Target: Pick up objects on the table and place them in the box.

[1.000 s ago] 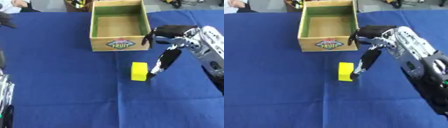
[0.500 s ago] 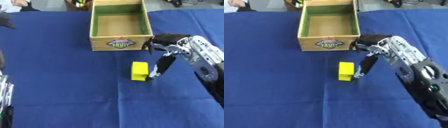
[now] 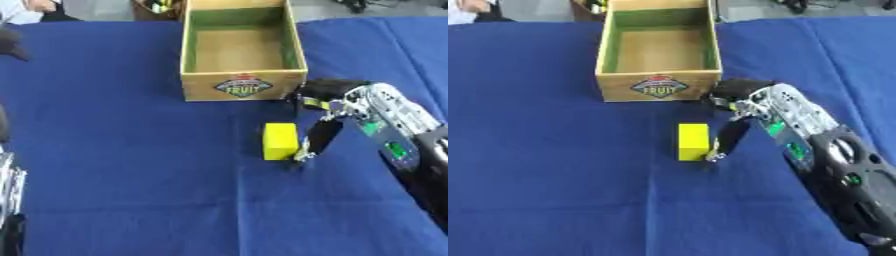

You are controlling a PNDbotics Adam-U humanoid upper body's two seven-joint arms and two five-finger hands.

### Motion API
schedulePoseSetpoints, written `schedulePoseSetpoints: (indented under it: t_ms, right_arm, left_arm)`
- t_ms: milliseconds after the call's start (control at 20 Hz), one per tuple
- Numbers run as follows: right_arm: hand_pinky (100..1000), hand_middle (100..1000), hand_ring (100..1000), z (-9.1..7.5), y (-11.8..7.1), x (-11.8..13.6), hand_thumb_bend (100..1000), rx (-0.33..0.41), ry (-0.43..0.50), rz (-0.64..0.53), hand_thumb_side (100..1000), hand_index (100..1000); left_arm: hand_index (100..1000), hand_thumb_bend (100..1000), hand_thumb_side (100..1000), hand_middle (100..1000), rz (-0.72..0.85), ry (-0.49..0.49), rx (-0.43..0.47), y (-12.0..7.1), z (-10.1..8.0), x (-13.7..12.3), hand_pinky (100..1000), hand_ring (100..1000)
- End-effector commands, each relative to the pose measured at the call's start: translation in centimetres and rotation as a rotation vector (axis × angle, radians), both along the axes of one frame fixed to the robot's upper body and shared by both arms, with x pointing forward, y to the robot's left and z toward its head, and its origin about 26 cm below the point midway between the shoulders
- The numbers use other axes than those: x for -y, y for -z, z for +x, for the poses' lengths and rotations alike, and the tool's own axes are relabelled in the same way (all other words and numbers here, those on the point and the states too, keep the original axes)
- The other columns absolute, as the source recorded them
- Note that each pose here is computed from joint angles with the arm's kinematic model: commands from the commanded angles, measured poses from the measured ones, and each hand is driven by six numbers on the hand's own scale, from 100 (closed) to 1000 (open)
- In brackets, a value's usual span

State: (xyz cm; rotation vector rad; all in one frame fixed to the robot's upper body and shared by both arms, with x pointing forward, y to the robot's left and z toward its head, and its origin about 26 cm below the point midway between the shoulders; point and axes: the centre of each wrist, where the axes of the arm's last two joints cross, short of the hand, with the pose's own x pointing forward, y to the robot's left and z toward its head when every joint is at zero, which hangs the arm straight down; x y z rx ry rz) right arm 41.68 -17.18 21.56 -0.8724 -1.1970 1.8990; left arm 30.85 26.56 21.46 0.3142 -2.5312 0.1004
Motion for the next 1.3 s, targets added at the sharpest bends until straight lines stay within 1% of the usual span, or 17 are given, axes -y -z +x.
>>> schedulePoseSetpoints:
  t_ms: [50, 150, 350, 550, 650, 700, 800, 900, 1100, 1300]
  right_arm:
    - [741, 567, 835, 0.1, -0.4, 0.1, 793, 0.026, 0.009, 0.021, 512, 823]
    - [734, 550, 828, 0.1, -0.4, -0.1, 778, 0.036, 0.007, 0.036, 527, 799]
    - [731, 542, 826, -0.4, -0.8, -0.3, 763, 0.057, -0.014, 0.056, 524, 790]
    - [732, 547, 827, -1.5, -2.2, -1.0, 763, 0.105, -0.077, 0.050, 548, 797]
    - [733, 552, 829, -2.1, -2.8, -1.2, 760, 0.124, -0.101, 0.047, 548, 804]
    - [740, 570, 838, -2.3, -3.0, -1.3, 757, 0.128, -0.110, 0.043, 536, 823]
    - [748, 591, 850, -2.6, -3.4, -1.4, 761, 0.123, -0.120, 0.033, 521, 851]
    - [757, 625, 865, -2.9, -3.8, -1.4, 774, 0.111, -0.135, 0.024, 482, 874]
    - [756, 627, 865, -3.5, -4.9, -1.7, 781, 0.086, -0.171, 0.021, 471, 865]
    - [756, 627, 866, -3.7, -4.7, -1.4, 723, 0.054, -0.161, 0.004, 430, 859]
  left_arm:
    - [739, 129, 1000, 559, 0.016, 0.013, 0.030, -0.8, -0.2, 0.1, 420, 513]
    - [737, 129, 1000, 559, 0.017, 0.013, 0.029, -0.8, -0.2, 0.2, 420, 513]
    - [737, 128, 1000, 560, 0.022, 0.015, 0.029, -0.9, -0.2, 0.2, 421, 514]
    - [737, 128, 1000, 560, 0.027, 0.017, 0.028, -0.9, -0.2, 0.2, 421, 514]
    - [737, 129, 1000, 560, 0.030, 0.019, 0.028, -0.9, -0.2, 0.2, 422, 515]
    - [737, 130, 1000, 560, 0.031, 0.019, 0.028, -0.9, -0.2, 0.2, 422, 515]
    - [737, 129, 1000, 560, 0.033, 0.020, 0.028, -0.9, -0.2, 0.2, 422, 515]
    - [738, 129, 1000, 560, 0.033, 0.020, 0.028, -0.9, -0.2, 0.2, 422, 515]
    - [738, 127, 1000, 560, 0.034, 0.022, 0.026, -0.9, -0.2, 0.2, 422, 515]
    - [738, 125, 1000, 560, 0.033, 0.023, 0.026, -0.9, -0.2, 0.2, 422, 515]
